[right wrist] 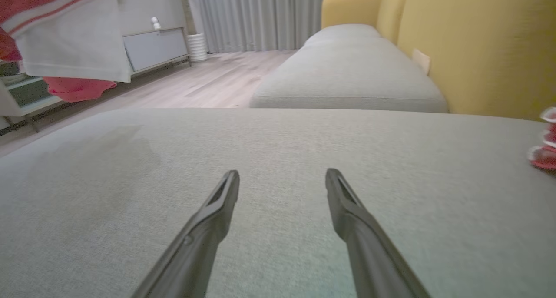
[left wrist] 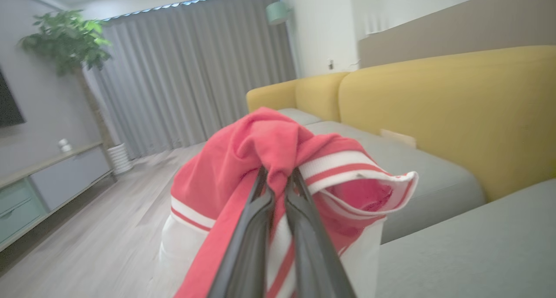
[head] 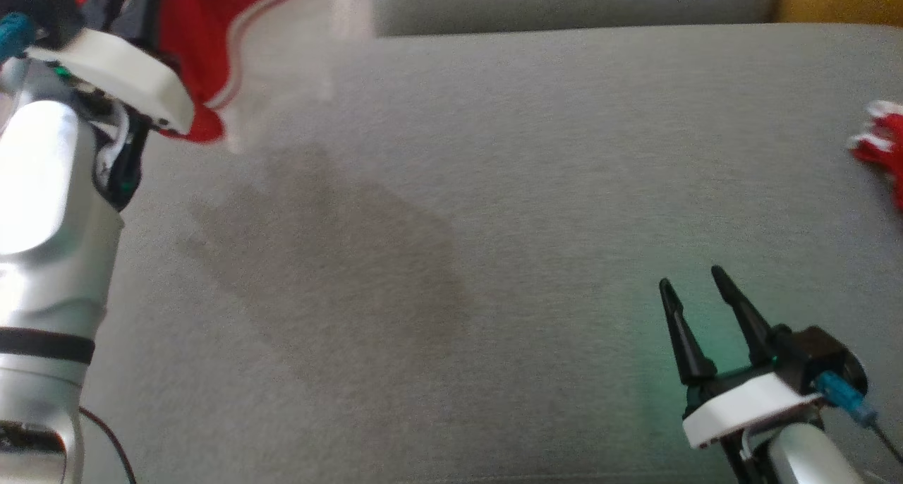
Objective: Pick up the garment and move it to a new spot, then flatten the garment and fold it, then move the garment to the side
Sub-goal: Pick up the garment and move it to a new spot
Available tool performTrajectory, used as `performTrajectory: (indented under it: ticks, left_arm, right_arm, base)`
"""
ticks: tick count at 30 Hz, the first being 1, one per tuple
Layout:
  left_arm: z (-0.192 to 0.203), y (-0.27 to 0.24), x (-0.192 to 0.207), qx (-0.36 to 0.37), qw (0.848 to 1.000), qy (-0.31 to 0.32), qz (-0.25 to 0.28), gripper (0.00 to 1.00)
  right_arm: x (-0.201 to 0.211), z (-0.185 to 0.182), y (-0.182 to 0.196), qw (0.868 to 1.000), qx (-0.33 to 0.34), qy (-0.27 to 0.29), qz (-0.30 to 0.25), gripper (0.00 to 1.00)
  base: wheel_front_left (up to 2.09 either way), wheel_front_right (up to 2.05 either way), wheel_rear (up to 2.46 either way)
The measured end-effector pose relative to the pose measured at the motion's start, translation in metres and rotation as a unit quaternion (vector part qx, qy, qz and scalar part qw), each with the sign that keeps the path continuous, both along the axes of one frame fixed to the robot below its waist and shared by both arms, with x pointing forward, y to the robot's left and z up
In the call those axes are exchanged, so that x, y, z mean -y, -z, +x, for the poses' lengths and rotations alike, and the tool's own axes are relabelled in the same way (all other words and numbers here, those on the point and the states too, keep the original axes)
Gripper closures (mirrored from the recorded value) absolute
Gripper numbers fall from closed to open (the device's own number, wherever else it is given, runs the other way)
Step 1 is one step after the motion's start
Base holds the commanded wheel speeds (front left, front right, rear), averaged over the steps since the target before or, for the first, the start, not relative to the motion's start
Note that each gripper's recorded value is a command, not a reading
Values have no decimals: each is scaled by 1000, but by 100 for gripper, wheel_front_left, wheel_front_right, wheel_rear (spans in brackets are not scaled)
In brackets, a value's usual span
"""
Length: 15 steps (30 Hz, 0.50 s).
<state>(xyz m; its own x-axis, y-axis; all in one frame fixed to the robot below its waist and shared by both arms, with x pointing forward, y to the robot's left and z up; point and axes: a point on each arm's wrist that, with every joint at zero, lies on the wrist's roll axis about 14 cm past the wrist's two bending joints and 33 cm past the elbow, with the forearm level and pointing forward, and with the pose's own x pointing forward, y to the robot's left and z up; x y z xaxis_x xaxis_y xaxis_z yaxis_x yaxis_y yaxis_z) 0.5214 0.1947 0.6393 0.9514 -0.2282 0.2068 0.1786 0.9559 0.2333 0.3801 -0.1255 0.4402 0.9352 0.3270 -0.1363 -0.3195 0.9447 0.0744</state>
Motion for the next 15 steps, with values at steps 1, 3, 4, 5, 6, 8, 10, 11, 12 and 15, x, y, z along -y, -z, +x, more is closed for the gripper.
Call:
performTrajectory:
  ticks: [1, 3, 4, 5, 6, 8, 10, 11, 12, 15]
  left_arm:
    - [-1, -9, 15, 11, 1000, 22, 1, 100]
    - [-4, -23, 47, 28, 997, 67, 3, 100]
    - [-7, -30, 66, 35, 995, 91, 1, 100]
    - [-10, -34, 84, 40, 992, 116, -2, 100]
    - [-14, -38, 101, 44, 989, 140, -6, 100]
    - [-23, -38, 137, 42, 981, 188, -10, 100]
    - [-32, -26, 172, 22, 972, 233, -9, 100]
    - [-38, -16, 188, 7, 967, 255, -6, 100]
    - [-44, -6, 203, -8, 962, 275, -4, 100]
    - [-60, 30, 238, -56, 945, 322, 2, 100]
  right_arm:
    - [5, -5, -2, 1000, 2, 9, 1, 0]
    - [16, -15, -5, 1000, 5, 28, 2, 0]
    - [23, -20, -7, 999, 7, 40, 2, 0]
    - [30, -26, -8, 999, 8, 51, 2, 0]
    - [36, -31, -9, 998, 10, 62, 3, 0]
    - [47, -41, -11, 996, 13, 85, 6, 0]
    - [55, -51, -12, 994, 14, 104, 11, 0]
    - [58, -56, -13, 993, 16, 113, 14, 0]
    - [62, -60, -15, 992, 18, 121, 15, 0]
    - [77, -72, -18, 988, 24, 151, 17, 0]
  base:
    - [0, 0, 0]
    - [0, 0, 0]
    - [0, 0, 0]
    - [0, 0, 0]
    - [0, 0, 0]
    - [0, 0, 0]
    - [0, 0, 0]
    - [0, 0, 0]
    - [0, 0, 0]
    - [0, 0, 0]
